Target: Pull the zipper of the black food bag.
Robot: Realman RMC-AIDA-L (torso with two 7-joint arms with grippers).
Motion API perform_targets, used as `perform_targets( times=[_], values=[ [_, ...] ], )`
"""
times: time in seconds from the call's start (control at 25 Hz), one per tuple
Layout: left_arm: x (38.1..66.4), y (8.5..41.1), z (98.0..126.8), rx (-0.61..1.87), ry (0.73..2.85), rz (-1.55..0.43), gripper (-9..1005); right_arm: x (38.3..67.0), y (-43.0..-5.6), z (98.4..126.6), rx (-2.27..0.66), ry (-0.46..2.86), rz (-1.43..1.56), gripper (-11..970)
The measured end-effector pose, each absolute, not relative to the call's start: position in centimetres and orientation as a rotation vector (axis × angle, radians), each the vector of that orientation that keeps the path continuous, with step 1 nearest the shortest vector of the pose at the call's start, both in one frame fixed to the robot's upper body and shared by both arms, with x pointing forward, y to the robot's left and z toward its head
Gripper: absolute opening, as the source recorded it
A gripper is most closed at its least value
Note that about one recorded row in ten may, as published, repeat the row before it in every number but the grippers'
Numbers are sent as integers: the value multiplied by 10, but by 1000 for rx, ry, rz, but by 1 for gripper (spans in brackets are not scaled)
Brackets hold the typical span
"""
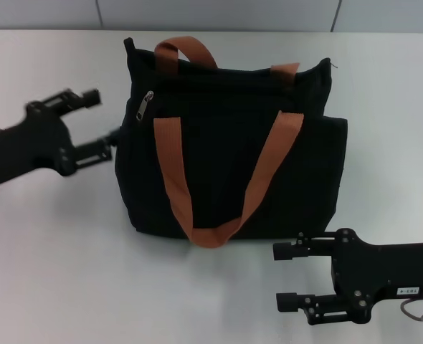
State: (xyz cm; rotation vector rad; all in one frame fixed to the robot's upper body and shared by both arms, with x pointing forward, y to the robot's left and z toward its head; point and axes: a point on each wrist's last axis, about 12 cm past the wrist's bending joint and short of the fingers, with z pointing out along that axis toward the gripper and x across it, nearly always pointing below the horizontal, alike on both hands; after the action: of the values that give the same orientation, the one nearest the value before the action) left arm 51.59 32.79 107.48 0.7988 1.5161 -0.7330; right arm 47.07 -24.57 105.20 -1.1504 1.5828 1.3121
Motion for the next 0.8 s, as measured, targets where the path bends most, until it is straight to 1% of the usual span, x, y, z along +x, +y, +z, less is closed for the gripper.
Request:
perform_targets(
  times=[0.04, 0.28, 0.36, 0.48, 0.56, 0.6, 0.68, 0.8],
  values=[
    [519, 319, 1072, 865, 1537, -742, 776, 471, -246, 1052, -1146, 1586, 1314, 711],
    [522, 308, 1070, 919, 1530, -745, 775, 471, -246, 1052, -1139, 1589, 1320, 712],
    [523, 307, 1069, 918, 1529, -738, 774, 471, -246, 1052, -1140, 1588, 1322, 712],
    [527, 308, 1068, 868, 1514, -652, 773, 471, -246, 1053, -1141, 1587, 1324, 712],
    [527, 308, 1068, 868, 1514, -652, 773, 471, -246, 1053, -1141, 1585, 1326, 712],
    [528, 311, 1068, 834, 1491, -598, 773, 470, -246, 1053, -1141, 1585, 1326, 713],
    [528, 310, 1070, 842, 1455, -563, 772, 470, -245, 1053, -1141, 1587, 1328, 713],
    [529, 309, 1070, 852, 1453, -564, 772, 470, -245, 1053, -1138, 1592, 1334, 713]
  ],
)
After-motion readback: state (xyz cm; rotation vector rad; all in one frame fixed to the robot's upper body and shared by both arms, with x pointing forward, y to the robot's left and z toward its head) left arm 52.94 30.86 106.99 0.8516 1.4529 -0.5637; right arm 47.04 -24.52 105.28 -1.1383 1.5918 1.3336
